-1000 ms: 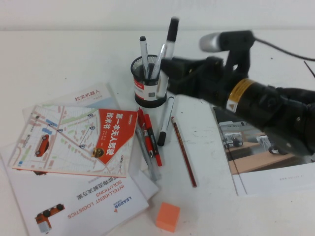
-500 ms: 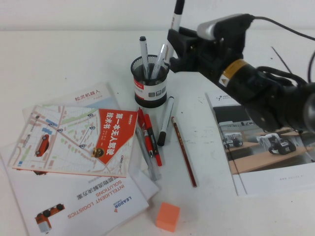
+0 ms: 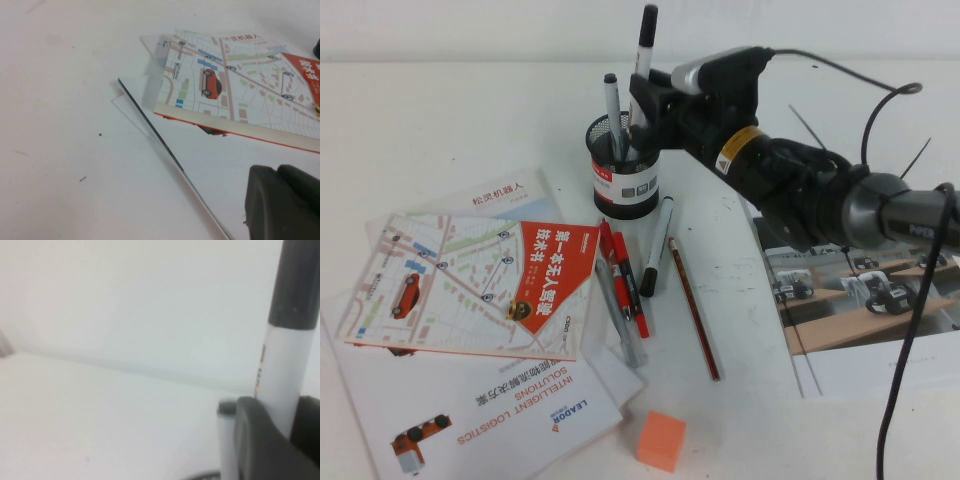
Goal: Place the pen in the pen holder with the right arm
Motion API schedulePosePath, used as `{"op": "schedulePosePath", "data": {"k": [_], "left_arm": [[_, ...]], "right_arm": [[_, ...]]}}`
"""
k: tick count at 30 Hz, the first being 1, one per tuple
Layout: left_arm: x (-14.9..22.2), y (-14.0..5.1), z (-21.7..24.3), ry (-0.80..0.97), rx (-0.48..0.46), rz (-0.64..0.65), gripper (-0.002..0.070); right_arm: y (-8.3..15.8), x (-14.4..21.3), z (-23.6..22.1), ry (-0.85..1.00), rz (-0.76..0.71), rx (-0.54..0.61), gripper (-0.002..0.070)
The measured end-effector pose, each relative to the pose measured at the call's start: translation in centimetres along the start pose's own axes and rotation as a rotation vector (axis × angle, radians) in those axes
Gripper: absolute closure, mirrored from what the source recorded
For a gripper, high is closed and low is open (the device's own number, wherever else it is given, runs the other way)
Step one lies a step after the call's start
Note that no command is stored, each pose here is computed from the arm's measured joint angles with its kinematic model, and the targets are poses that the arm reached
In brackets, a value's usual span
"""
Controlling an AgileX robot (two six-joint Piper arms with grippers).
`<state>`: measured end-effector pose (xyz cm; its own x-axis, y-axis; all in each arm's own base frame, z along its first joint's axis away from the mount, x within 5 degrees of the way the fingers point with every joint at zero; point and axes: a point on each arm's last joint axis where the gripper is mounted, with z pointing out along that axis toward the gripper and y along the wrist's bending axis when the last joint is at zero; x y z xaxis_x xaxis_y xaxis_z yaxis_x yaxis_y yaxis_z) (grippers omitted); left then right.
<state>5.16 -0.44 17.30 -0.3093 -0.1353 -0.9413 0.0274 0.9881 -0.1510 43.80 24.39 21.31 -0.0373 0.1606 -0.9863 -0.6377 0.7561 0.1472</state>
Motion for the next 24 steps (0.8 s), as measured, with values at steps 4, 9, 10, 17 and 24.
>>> {"op": "schedulePosePath", "data": {"k": [4, 9, 10, 17, 24], "left_arm": [[0.0, 0.0, 0.0, 0.0, 0.0, 0.0, 0.0678], [0.0, 0.0, 0.0, 0.0, 0.0, 0.0, 0.0678], [0.0, 0.0, 0.0, 0.0, 0.0, 0.0, 0.0678], [0.0, 0.0, 0.0, 0.0, 0.0, 0.0, 0.0678], [0.0, 0.0, 0.0, 0.0, 0.0, 0.0, 0.0678]], "right_arm": [[-0.1, 1.0, 0.1, 0.035, -0.012, -0.003, 0.0476], [0.1, 0.2, 0.1, 0.006, 0.05, -0.019, 0.0334], [0.2, -0.3, 0.0, -0.003, 0.075, -0.02, 0.0338], [1.9, -6.5, -1.8, -0.075, 0.17, -0.072, 0.0651], [4.1, -10.1, -7.9, -0.068, 0.111, -0.091, 0.0691]]}}
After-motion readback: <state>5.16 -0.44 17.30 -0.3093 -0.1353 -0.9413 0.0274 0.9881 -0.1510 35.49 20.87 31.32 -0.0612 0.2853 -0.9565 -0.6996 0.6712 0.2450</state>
